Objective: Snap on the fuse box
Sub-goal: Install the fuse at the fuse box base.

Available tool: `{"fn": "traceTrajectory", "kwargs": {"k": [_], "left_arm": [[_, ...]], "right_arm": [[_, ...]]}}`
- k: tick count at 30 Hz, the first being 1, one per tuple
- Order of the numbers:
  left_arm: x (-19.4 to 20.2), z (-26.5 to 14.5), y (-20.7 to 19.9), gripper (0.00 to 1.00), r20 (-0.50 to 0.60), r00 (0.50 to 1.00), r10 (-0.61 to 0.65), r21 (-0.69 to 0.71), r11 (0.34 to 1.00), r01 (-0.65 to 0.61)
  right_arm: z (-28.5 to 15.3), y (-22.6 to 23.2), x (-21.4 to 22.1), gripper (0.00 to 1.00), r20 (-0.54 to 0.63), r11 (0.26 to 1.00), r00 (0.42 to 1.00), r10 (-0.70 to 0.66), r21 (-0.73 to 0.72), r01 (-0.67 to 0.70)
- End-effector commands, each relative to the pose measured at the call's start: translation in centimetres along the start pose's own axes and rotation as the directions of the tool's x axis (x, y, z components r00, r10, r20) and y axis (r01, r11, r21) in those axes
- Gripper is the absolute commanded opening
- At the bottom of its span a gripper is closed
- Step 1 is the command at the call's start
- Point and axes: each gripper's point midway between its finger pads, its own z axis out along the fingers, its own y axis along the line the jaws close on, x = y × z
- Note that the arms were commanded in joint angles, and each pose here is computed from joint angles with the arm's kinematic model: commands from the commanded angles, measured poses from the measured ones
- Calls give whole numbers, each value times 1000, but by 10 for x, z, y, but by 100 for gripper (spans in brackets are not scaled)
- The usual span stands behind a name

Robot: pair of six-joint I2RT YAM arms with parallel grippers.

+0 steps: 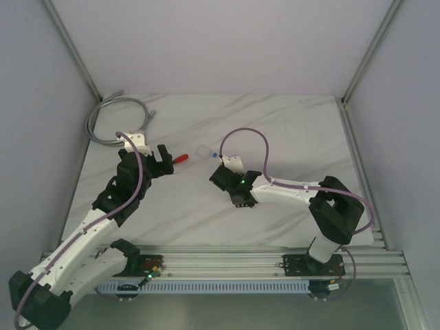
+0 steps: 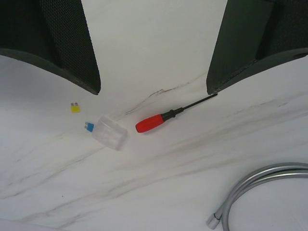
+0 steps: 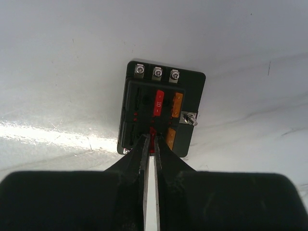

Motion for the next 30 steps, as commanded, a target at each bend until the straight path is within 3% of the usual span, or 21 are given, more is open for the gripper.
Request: {"fn": "traceTrajectory", "kwargs": {"k": [1, 6, 9, 30], "left_arm": [[0, -1, 1, 100, 2, 1000, -6, 2, 1000, 6], [0, -1, 0, 100, 0, 1000, -7, 8, 1000, 7], [0, -1, 0, 100, 0, 1000, -8, 8, 1000, 8], [1, -1, -1, 100, -1, 1000, -14, 12, 1000, 14]], "right_arm": [[4, 8, 13, 13, -56, 999, 998, -18, -31, 16], [2, 8, 10, 24, -50, 999, 998, 39, -33, -41], [-1, 6, 6, 25, -41, 996, 996, 78, -36, -80], [-6, -6, -2, 20, -49, 986, 988, 148, -65, -151]]}}
